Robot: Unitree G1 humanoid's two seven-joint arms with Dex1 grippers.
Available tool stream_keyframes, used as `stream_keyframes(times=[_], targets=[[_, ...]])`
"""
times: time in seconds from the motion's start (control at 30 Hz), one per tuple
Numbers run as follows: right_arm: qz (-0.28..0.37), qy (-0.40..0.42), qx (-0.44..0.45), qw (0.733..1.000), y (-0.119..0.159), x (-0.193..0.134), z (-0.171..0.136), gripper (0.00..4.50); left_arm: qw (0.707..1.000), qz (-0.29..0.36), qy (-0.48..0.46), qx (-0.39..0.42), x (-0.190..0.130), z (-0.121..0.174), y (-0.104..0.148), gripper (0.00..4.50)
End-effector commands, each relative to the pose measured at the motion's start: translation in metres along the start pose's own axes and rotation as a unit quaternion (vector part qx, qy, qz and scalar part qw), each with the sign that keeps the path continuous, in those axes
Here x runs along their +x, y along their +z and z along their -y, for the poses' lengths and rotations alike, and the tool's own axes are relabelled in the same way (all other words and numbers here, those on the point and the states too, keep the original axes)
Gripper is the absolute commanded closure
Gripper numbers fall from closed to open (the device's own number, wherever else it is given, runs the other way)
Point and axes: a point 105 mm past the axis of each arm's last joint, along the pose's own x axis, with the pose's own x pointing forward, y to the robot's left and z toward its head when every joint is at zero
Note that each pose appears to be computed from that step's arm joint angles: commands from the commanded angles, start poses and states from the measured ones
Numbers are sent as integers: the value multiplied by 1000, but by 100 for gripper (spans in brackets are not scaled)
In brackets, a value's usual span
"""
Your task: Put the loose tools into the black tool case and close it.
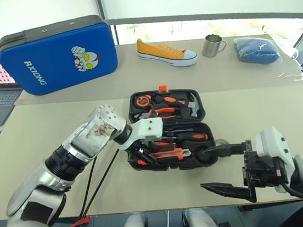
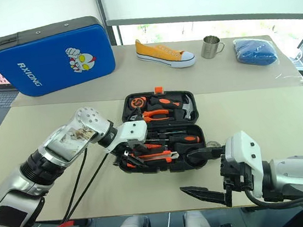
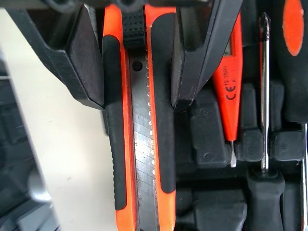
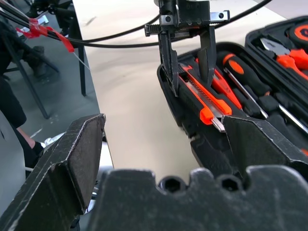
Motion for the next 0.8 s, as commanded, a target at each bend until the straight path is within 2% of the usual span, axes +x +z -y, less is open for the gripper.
stream_keyframes(times=[0.03, 0.27, 0.33, 0.5, 0.73, 0.8], targets=[[16, -7, -28, 999, 5, 2, -5, 0, 1000, -12, 4, 8, 6, -3, 0, 290], [18, -13, -37, 999, 4, 6, -5, 0, 999, -47, 17, -11, 15, -9, -14, 290], [19, -14, -39, 999, 5, 7, -4, 0, 999, -31, 13, -22, 10, -7, -8, 192], [23, -13, -42, 999, 10, 10, 1, 0, 997, 52, -4, -64, -23, -3, 12, 42], [26, -10, -43, 999, 12, 14, 5, 0, 993, 110, 12, -34, -53, -1, 13, 42], [26, -9, -44, 999, 13, 15, 6, 0, 993, 110, 26, -16, -51, -4, 10, 95]])
